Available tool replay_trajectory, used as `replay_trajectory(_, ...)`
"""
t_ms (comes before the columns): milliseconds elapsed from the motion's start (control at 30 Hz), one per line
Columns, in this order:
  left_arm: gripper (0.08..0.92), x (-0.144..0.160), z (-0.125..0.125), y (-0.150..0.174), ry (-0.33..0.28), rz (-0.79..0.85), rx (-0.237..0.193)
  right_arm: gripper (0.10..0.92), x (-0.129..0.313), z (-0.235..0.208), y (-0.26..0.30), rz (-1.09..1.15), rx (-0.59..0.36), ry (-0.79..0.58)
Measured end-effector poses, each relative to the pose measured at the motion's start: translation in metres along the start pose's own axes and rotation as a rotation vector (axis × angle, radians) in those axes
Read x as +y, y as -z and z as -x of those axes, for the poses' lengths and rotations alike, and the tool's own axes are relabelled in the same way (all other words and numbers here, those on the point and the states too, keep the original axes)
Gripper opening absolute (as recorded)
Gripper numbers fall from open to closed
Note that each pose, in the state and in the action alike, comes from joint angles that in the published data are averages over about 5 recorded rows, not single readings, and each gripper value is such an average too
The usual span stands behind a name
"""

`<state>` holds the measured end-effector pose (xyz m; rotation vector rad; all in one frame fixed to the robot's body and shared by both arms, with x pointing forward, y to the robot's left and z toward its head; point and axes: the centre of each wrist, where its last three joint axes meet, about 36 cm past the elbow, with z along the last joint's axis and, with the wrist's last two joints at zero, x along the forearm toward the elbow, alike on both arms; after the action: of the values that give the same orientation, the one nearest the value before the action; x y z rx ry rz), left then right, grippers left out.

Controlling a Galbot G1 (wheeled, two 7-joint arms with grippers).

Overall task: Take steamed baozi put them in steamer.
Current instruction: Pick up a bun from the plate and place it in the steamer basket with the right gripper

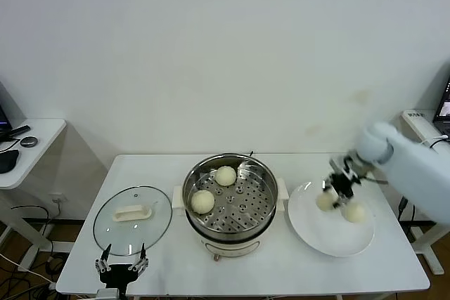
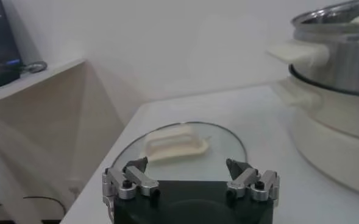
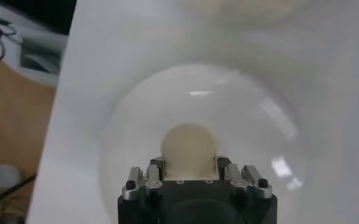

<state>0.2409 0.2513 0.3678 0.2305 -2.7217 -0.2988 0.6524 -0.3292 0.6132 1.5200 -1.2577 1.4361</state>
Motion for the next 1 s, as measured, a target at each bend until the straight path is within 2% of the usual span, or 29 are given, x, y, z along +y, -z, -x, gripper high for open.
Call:
replay_trajectory(167,0.823,0.000,0.000,0.005,0.012,0.011,-0.019,0.514,-0.040,-0.049,0.053,-0.130,-0.074,-0.067)
replay_trajectory(333,0.823,-0.001,0.000,0.010,0.018,0.013,-0.032,0.511,-0.064,-0.064,0.106,-0.346,-0.153,-0.080)
replay_trajectory(533,0.823,-0.004,-0.003,0.017,0.021,0.001,-0.049,0.517,-0.073,-0.048,0.165,-0.672,-0.184,-0.035)
replay_trajectory(767,0.823,-0.006,-0.007,0.026,0.024,-0.016,-0.069,0.518,-0.071,-0.019,0.223,-1.003,-0.136,0.039)
replay_trajectory(1000,0.823,-0.008,-0.011,0.034,0.030,-0.027,-0.088,0.520,-0.064,0.020,0.267,-1.212,-0.103,0.119)
